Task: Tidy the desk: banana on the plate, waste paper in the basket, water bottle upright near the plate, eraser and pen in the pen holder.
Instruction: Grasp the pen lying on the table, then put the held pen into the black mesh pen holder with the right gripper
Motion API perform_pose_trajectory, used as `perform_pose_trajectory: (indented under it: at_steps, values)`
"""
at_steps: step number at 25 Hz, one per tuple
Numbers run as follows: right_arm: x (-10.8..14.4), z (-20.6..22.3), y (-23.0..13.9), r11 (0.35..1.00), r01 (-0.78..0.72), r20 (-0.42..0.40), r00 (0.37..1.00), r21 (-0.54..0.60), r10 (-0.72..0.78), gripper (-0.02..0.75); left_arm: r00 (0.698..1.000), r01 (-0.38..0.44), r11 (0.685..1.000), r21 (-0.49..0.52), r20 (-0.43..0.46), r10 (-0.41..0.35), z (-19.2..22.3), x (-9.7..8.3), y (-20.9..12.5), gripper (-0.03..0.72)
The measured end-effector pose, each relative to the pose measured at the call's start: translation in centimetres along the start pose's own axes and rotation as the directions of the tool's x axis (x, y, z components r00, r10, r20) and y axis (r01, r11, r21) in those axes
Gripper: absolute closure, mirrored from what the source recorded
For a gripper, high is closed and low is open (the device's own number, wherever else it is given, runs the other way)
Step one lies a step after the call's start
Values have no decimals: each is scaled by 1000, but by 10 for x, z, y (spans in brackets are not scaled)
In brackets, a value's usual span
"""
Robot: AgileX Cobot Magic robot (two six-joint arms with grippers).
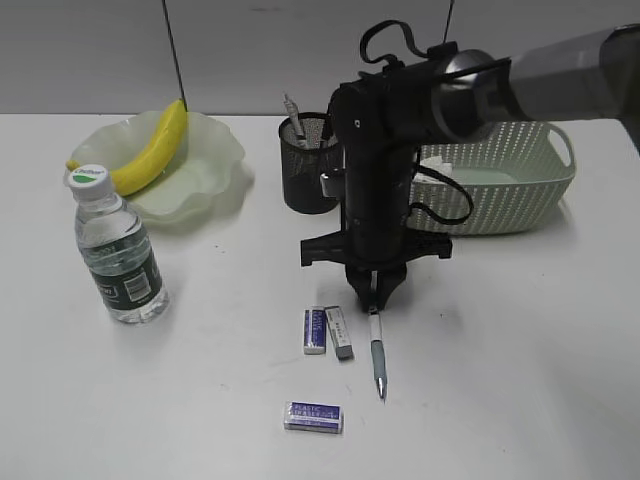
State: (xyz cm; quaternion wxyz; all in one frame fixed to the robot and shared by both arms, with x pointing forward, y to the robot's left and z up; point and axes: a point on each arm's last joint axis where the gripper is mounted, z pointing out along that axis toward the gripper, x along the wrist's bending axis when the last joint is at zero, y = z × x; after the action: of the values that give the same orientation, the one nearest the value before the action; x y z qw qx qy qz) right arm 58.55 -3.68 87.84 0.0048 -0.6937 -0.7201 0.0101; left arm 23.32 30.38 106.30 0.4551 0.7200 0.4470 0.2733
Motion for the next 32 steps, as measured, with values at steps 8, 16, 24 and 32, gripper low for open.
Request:
perform_pose_trajectory:
  at_steps: [8, 16, 24, 32]
  values:
    - [15, -60, 24, 982, 92, -77, 991, -165, -106, 633, 1000, 0, 1000, 0, 0, 0, 0, 0, 0, 406]
    - [13, -165, 35, 781, 125, -128, 959, -612, -253, 633, 1000, 0, 1000, 0, 0, 0, 0, 0, 0, 406]
    - [29, -184, 61, 370, 203, 15, 892, -907, -452, 633, 1000, 0, 1000, 0, 0, 0, 0, 0, 0, 406]
    - [38, -130, 86, 294, 278, 93, 851, -915, -516, 633, 1000, 0, 1000, -1, 0, 0, 0, 0, 0, 406]
